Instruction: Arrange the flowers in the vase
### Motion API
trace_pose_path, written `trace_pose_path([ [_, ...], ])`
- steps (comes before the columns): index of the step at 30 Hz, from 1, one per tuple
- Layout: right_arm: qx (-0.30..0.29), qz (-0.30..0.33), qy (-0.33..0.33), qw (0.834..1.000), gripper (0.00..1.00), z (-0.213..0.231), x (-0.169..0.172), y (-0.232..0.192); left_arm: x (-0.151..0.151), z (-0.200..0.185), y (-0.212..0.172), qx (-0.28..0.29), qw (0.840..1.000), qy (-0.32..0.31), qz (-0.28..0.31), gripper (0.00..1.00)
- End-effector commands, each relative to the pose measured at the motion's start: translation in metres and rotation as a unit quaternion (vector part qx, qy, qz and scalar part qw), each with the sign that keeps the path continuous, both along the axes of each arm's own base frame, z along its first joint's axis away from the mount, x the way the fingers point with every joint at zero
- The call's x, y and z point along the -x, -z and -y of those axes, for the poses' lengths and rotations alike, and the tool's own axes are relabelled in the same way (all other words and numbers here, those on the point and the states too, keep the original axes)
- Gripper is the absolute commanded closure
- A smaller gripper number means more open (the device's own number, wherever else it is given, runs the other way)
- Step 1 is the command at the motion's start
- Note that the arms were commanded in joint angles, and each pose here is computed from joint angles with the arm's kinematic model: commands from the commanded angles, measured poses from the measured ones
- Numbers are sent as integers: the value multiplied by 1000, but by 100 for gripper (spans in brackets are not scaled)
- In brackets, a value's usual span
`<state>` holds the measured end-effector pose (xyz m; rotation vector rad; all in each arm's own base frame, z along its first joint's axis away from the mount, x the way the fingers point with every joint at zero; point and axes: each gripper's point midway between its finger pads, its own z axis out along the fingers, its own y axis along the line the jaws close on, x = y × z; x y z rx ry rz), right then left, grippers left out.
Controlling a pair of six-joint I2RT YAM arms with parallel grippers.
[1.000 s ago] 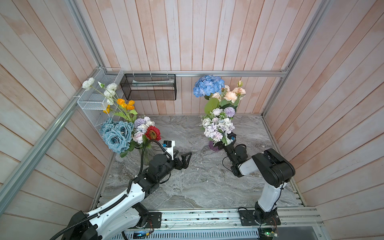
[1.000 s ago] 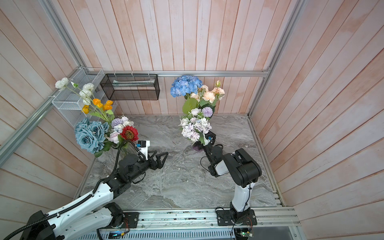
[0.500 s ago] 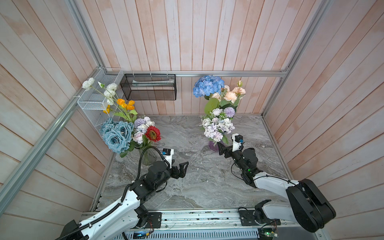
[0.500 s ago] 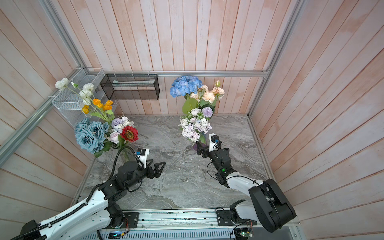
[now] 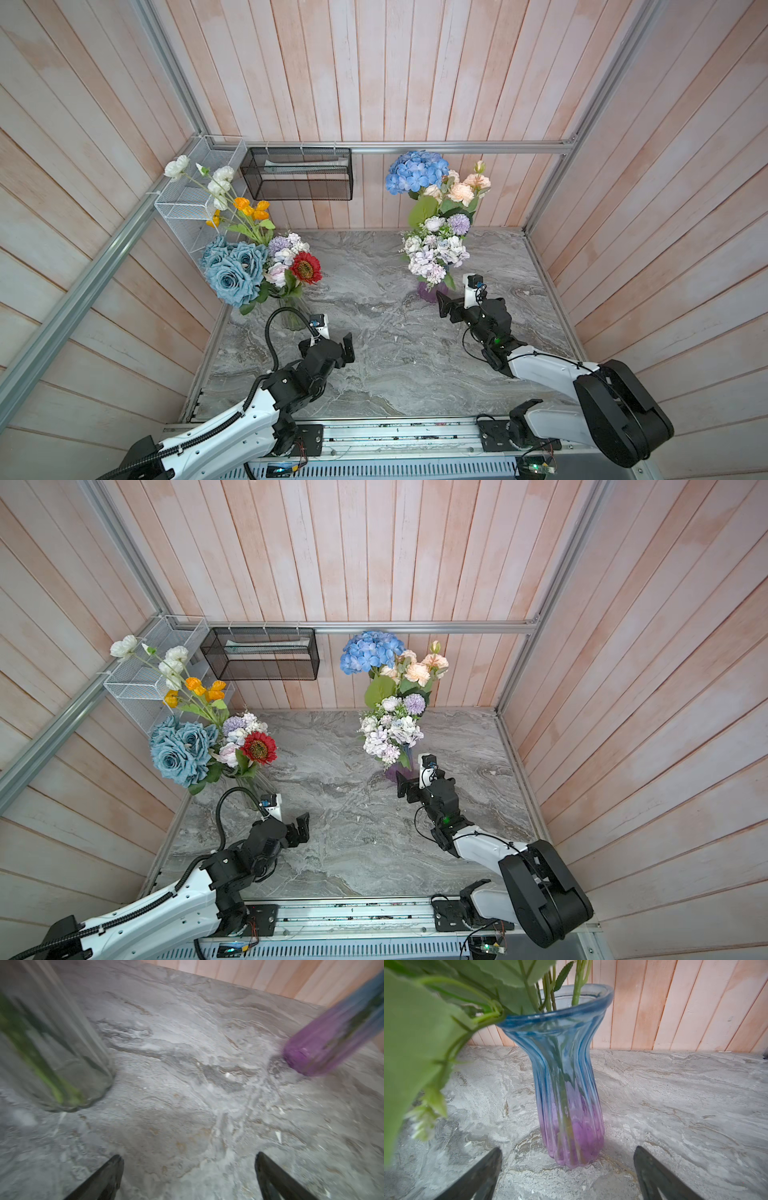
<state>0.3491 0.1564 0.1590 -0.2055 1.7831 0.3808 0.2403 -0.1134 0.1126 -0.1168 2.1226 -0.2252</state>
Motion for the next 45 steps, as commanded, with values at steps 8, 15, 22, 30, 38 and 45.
trace_pose_path([
  [8, 7, 3, 14, 1000, 2, 6, 0, 3, -28, -87, -28, 27, 982, -177, 65, 0],
  [15, 8, 12, 14, 1000, 2, 7, 0, 0, -56, -109, -60, -68, 972, -200, 103, 0],
  [22, 12, 23, 9, 1000, 2, 5, 0, -5, -77, -130, -61, -87, 961, -225, 133, 0],
  [30, 18, 32, 10, 999, 2, 7, 1, -10, -105, -140, -65, -102, 958, -214, 161, 0],
  [38, 19, 29, 5, 999, 2, 5, 0, -8, -117, -148, -65, -116, 952, -215, 185, 0],
  [45, 18, 30, 1, 999, 2, 2, -2, -9, -132, -150, -69, -121, 949, -200, 213, 0],
])
